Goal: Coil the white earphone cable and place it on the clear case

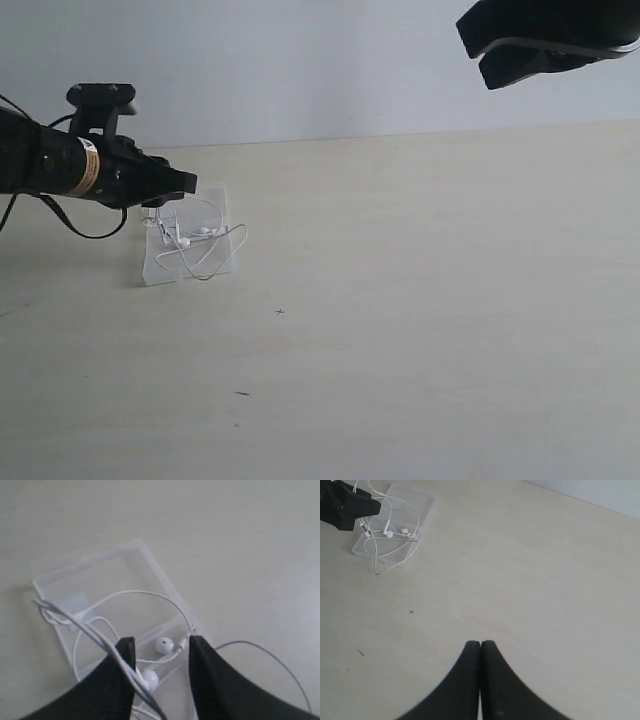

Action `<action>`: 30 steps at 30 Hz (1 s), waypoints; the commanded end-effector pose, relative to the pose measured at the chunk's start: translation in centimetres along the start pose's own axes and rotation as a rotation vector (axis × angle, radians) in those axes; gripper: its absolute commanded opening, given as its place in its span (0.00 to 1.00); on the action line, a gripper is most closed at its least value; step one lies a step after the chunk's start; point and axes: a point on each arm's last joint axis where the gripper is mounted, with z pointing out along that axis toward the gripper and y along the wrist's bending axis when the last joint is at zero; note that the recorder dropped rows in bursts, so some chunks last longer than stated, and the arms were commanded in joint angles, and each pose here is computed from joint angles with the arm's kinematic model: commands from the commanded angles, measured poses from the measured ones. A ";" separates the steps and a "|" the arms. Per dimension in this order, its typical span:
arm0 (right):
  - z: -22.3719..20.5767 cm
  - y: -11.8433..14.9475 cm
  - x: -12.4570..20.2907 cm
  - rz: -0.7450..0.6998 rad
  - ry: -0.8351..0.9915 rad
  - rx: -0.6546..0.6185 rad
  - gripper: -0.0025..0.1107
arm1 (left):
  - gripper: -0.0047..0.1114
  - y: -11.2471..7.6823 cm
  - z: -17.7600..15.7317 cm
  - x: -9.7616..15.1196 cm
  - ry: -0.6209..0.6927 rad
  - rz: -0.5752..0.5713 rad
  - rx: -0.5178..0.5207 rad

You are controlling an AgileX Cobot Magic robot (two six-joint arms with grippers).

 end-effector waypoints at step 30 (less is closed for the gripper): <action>-0.2 0.2 0.1 0.025 0.001 -0.027 0.02 | 0.04 -0.7 0.0 3.8 0.102 0.052 -0.036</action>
